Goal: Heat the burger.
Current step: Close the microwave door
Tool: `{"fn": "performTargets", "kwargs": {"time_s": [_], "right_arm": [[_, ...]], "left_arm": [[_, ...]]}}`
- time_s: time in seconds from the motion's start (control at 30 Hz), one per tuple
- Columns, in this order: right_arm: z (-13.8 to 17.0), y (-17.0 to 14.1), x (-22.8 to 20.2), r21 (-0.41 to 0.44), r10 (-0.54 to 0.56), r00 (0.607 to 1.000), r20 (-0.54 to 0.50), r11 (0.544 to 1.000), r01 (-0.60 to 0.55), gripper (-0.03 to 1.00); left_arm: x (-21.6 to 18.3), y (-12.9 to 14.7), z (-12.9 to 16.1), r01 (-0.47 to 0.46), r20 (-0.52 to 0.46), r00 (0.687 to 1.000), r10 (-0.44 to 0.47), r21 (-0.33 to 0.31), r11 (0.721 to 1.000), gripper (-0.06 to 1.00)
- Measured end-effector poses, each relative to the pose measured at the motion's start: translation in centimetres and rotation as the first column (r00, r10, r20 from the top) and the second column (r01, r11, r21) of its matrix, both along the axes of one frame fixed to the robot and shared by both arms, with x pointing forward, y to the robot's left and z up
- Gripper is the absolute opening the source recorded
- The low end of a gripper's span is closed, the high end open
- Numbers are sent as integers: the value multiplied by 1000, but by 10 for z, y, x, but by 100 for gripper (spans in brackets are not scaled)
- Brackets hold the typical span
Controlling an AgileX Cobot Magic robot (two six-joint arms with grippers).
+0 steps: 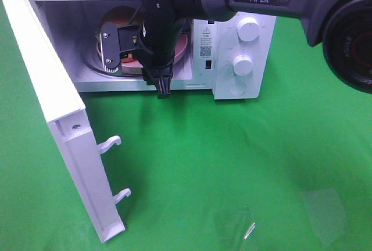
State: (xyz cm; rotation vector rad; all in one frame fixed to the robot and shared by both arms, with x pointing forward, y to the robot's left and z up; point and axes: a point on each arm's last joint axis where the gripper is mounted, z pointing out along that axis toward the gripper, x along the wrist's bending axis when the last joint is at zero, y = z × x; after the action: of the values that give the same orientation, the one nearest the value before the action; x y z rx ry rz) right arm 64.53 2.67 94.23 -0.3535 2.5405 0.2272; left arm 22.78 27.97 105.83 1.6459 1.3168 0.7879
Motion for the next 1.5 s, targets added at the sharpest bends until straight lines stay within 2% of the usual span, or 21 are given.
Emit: {"fn": "performTargets", "kwargs": {"time_s": [0.33,0.93,1.27,1.33,1.43,1.47,1.5], "right_arm": [[25,-22,-27,3,7,1000,-5,1000,-7,66],[44,-65,-80,29,43,999,16,999,-44,67],[67,-98,-116,138,-109,994,-29,984,111,67],[76,-111,-132,208,-210,975,-71,953,220,67],[79,-115,-137,226,-232,969,-81,943,245,67],[83,-122,-144,266,-293,949,-113,912,313,67],[83,-122,-144,266,-293,949,-113,912,313,67]], "left_arm": [[0,0,0,0,0,1000,0,0,1000,98],[0,0,0,0,0,1000,0,0,1000,98],[0,0,0,0,0,1000,0,0,1000,98],[0,0,0,0,0,1000,0,0,1000,98],[0,0,0,0,0,1000,0,0,1000,98],[0,0,0,0,0,1000,0,0,1000,98],[0,0,0,0,0,1000,0,0,1000,98]]}}
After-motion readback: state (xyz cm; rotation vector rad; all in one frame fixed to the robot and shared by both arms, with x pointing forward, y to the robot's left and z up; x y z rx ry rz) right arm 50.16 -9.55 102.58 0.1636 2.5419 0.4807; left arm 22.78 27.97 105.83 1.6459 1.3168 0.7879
